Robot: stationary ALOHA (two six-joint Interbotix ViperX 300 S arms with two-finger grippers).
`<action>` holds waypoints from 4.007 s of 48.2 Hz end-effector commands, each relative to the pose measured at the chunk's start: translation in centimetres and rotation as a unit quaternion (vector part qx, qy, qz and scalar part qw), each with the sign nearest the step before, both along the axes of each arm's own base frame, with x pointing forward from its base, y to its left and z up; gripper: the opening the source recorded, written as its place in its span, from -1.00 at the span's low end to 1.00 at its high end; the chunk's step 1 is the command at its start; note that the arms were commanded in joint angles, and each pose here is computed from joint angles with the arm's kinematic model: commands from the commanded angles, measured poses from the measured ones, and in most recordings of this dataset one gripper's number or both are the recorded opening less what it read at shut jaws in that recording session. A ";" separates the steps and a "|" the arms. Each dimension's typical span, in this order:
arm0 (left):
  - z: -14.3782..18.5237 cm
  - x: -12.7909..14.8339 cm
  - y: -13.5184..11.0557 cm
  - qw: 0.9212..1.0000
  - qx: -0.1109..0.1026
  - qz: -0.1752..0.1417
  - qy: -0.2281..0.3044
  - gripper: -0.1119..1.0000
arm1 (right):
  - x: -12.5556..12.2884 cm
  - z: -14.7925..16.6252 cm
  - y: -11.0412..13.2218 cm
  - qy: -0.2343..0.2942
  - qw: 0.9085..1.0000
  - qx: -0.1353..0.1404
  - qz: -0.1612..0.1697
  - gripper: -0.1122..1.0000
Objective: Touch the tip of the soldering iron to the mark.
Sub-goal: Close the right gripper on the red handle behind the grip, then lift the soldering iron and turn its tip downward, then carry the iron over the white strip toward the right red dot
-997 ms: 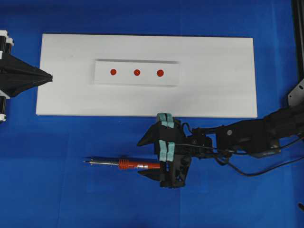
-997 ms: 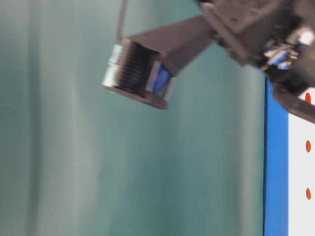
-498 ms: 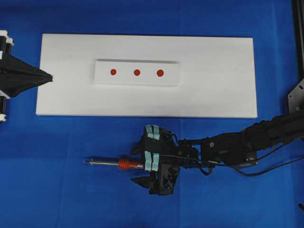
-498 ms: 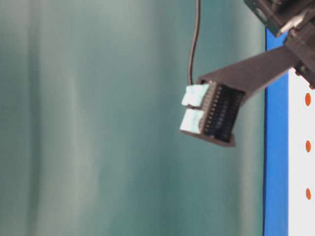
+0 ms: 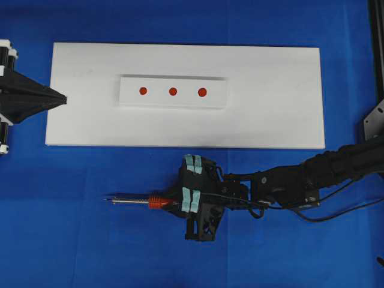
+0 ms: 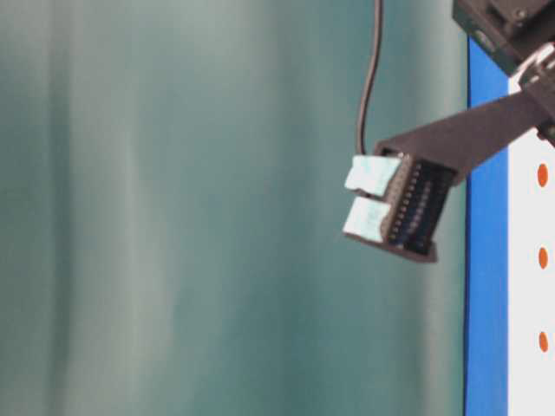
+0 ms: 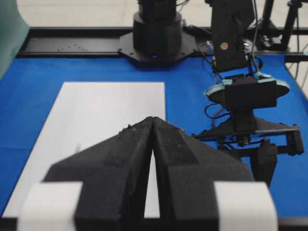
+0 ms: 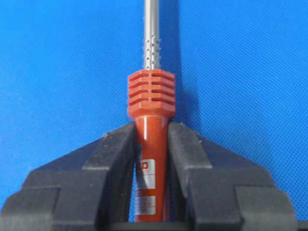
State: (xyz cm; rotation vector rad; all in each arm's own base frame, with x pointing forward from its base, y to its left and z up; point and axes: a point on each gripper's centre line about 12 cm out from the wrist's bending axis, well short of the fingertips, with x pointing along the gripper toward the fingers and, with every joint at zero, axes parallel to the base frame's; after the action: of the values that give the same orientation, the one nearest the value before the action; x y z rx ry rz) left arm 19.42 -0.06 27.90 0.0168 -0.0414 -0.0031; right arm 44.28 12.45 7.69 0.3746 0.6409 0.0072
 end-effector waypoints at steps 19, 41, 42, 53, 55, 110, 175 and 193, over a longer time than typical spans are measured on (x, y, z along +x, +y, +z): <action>0.4 0.1 0.0 1.000 -0.001 0.000 -0.005 -0.80 | -0.2 4.0 -0.3 -0.015 1.000 0.003 0.015 -0.69; 0.5 0.0 0.0 1.000 -0.003 0.000 -0.008 -0.80 | -3.0 15.4 -1.7 -0.036 0.996 -0.013 0.084 -0.69; 0.6 0.0 0.0 1.000 -0.002 0.000 -0.009 -0.80 | -3.3 15.7 -1.7 -0.038 0.995 -0.014 0.086 -0.69; 0.9 -0.3 0.0 1.000 -0.005 0.000 -0.016 -0.80 | -5.1 20.1 -2.0 -0.060 0.992 -0.026 0.109 -0.69; 0.9 -0.3 0.0 1.000 -0.005 0.000 -0.017 -0.80 | -5.3 20.6 -2.1 -0.063 0.991 -0.029 0.112 -0.69; 0.8 -0.3 0.0 1.000 -0.002 0.000 -0.011 -0.80 | -5.0 20.2 -12.6 -0.001 0.991 -0.125 0.040 -0.69; 0.5 -0.2 0.0 1.000 0.000 0.000 -0.005 -0.80 | -5.5 18.4 -20.3 0.175 0.968 -0.179 0.012 -0.69; 0.5 -0.3 0.0 1.000 0.000 0.000 -0.005 -0.80 | -5.9 18.2 -20.5 0.190 0.966 -0.175 0.011 -0.69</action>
State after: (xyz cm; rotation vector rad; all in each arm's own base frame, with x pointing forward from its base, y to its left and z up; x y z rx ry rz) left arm 19.00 -0.06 28.10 0.0137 -0.0445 -0.0031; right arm 38.15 -7.92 24.47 0.0266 1.0482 -0.1524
